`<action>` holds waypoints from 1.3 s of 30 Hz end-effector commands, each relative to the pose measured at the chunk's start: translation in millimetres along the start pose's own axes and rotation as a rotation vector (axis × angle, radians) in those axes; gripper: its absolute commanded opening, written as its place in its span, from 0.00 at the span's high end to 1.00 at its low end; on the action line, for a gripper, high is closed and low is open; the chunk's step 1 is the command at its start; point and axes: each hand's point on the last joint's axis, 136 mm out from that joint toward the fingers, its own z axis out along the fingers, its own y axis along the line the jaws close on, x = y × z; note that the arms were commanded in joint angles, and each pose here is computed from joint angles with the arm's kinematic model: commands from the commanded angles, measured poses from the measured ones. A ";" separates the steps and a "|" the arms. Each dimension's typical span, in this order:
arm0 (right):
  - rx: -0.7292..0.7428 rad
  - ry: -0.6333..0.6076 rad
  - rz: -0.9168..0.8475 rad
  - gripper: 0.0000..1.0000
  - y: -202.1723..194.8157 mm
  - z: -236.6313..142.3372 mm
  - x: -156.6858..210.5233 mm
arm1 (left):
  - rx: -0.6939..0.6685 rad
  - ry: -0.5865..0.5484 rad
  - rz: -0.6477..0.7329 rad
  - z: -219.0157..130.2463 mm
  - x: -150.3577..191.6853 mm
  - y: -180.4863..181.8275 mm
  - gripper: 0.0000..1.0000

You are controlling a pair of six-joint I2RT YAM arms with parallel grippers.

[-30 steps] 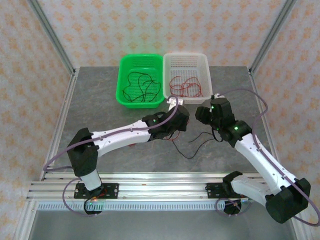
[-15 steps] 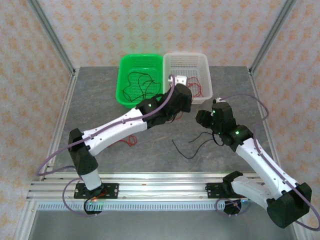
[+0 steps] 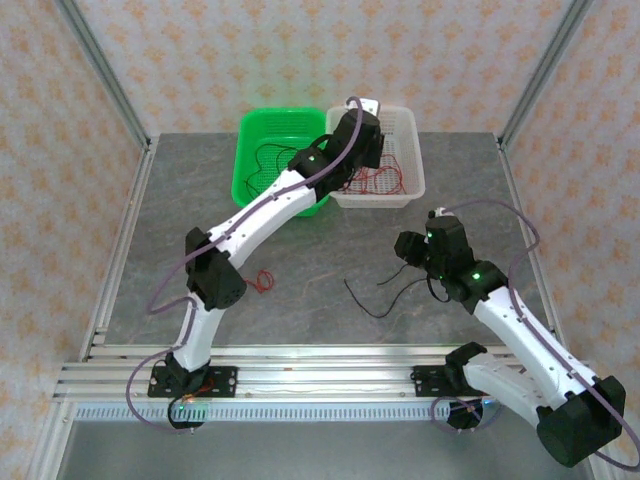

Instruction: Untangle the cables

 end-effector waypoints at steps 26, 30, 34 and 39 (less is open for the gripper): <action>0.055 -0.002 0.025 0.53 -13.0 -7.1 2.3 | 0.018 -0.047 0.116 156.5 98.0 7.9 1.00; 0.050 -0.003 0.027 0.53 -11.8 -7.1 1.9 | 0.007 -0.030 0.123 157.2 102.8 10.2 0.80; 0.047 0.000 0.028 0.53 -11.4 -6.7 2.5 | -0.003 -0.022 0.144 153.8 98.7 11.6 0.52; 0.045 -0.001 0.032 0.53 -11.4 -7.6 2.7 | -0.014 -0.005 0.166 148.8 92.9 13.1 0.32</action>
